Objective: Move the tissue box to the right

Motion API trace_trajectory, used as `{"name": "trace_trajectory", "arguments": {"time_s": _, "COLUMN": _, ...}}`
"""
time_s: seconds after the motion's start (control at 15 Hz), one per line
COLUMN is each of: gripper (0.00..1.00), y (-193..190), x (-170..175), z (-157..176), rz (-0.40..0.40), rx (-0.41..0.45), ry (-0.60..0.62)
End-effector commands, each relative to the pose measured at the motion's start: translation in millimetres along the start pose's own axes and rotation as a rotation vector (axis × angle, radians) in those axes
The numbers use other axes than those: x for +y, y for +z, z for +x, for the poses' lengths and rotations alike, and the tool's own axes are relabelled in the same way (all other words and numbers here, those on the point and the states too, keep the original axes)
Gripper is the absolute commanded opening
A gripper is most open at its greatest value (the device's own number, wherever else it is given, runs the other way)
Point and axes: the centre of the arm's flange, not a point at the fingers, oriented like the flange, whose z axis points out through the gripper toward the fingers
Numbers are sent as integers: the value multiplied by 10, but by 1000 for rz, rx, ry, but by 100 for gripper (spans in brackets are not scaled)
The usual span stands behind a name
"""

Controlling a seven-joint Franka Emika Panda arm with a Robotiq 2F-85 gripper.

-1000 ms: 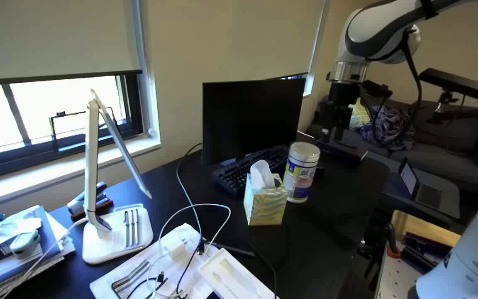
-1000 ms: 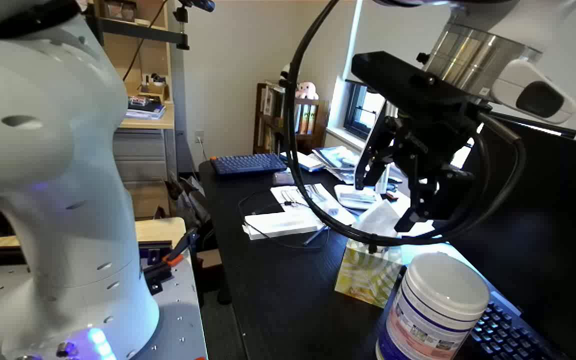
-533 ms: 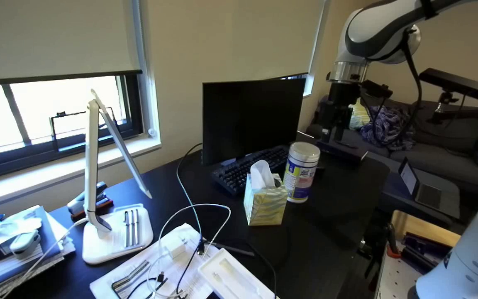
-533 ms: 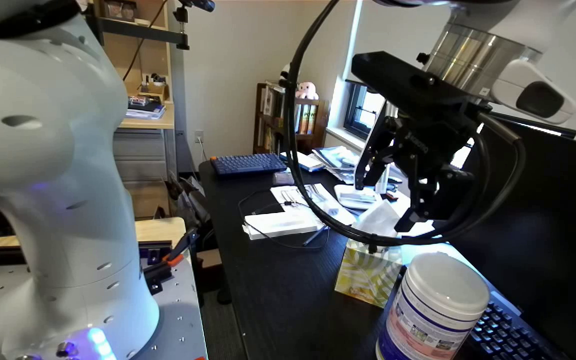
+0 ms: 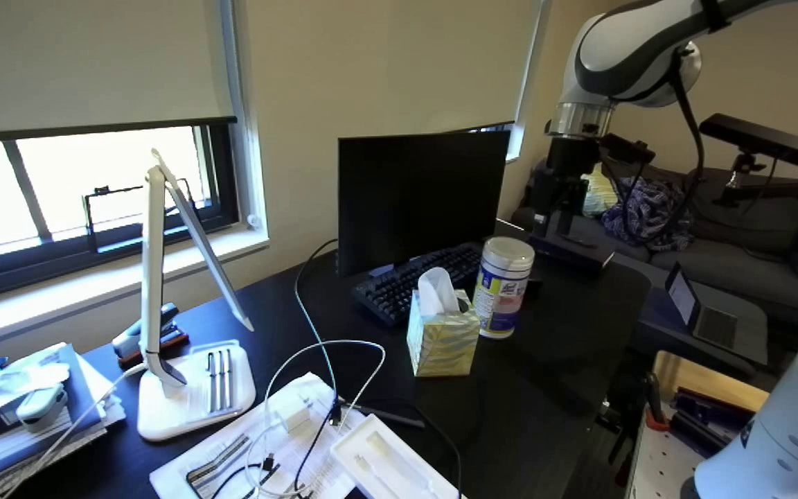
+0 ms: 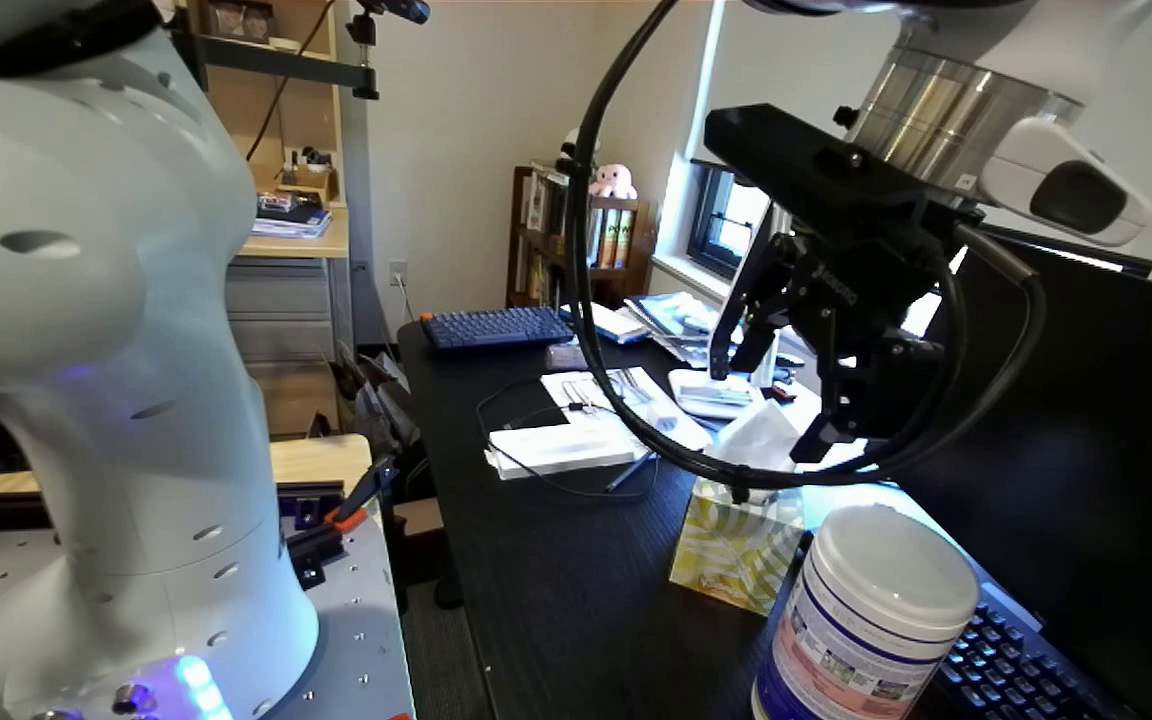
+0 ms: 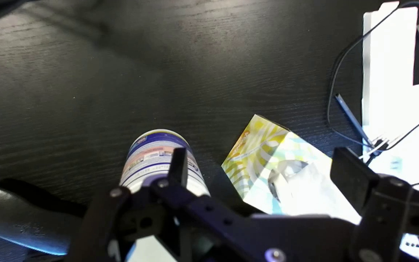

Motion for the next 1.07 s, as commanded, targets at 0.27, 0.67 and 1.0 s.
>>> {"name": "trace_trajectory", "arguments": {"time_s": 0.27, "gripper": 100, "y": 661, "x": -452, "z": 626, "rz": -69, "rx": 180, "ry": 264}}
{"name": "trace_trajectory", "arguments": {"time_s": 0.67, "gripper": 100, "y": 1362, "x": -761, "z": 867, "rz": -100, "rx": 235, "ry": 376}}
{"name": "trace_trajectory", "arguments": {"time_s": 1.0, "gripper": 100, "y": 1650, "x": -733, "z": 951, "rz": -122, "rx": 243, "ry": 434}}
